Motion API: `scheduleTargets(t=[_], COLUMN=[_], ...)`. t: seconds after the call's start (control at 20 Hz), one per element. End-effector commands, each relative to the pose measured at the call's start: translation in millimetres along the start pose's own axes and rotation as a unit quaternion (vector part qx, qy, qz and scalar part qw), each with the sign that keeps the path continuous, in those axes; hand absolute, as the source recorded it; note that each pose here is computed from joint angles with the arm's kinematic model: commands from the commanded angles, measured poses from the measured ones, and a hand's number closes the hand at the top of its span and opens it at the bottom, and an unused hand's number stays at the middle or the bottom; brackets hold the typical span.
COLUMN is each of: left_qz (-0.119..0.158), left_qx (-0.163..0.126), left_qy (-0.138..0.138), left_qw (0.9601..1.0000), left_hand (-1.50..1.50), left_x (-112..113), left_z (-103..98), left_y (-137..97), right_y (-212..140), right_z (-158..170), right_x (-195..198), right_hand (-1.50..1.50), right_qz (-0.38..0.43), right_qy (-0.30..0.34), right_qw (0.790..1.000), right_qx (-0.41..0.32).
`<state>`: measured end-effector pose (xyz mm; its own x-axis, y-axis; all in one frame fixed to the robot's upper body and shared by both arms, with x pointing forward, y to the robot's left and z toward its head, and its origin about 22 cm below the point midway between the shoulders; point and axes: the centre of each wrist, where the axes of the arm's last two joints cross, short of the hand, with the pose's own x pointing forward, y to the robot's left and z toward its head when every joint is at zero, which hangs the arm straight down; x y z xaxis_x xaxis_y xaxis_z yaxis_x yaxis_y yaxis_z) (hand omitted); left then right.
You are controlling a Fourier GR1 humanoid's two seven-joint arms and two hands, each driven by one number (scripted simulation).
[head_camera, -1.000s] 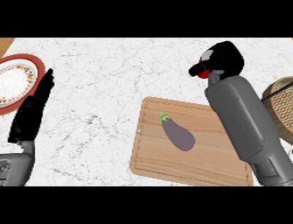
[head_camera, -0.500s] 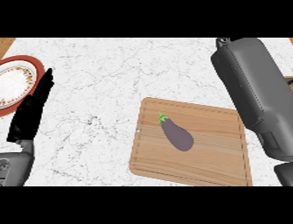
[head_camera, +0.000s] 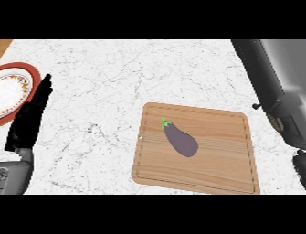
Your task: Pick the can from the cutting board and place it in the tiered basket
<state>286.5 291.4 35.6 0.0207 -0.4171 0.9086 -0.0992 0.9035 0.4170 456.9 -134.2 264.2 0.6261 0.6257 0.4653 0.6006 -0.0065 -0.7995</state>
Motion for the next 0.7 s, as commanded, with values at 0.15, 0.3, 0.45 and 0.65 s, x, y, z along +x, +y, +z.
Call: scheduleTargets(t=[0.15, 0.3, 0.45, 0.65], left_qz=[0.006, 0.001, 0.008, 0.008], left_qx=[0.007, 0.013, 0.006, 0.012], left_qy=[0.013, 0.003, 0.004, 0.007], left_qw=[0.9999, 0.9999, 0.9999, 0.9999], left_hand=[0.00, 0.00, 0.00, 0.00], left_x=[-18.5, 3.2, 1.6, 5.3], left_z=[3.5, 3.1, 13.1, -0.4], left_y=[4.7, 4.3, -11.7, -5.6], right_y=[-1.7, 20.1, 4.4, 21.1], right_z=[-28.0, -50.0, -78.2, -90.0], right_x=[-11.0, -40.7, -49.0, -71.3], right_hand=[1.50, 1.50, 1.50, 1.50], right_qz=[0.033, 0.059, 0.122, 0.223], right_qy=[0.074, 0.075, 0.081, 0.096], right_qw=[0.997, 0.995, 0.989, 0.969], right_qx=[0.004, 0.000, -0.019, -0.031])
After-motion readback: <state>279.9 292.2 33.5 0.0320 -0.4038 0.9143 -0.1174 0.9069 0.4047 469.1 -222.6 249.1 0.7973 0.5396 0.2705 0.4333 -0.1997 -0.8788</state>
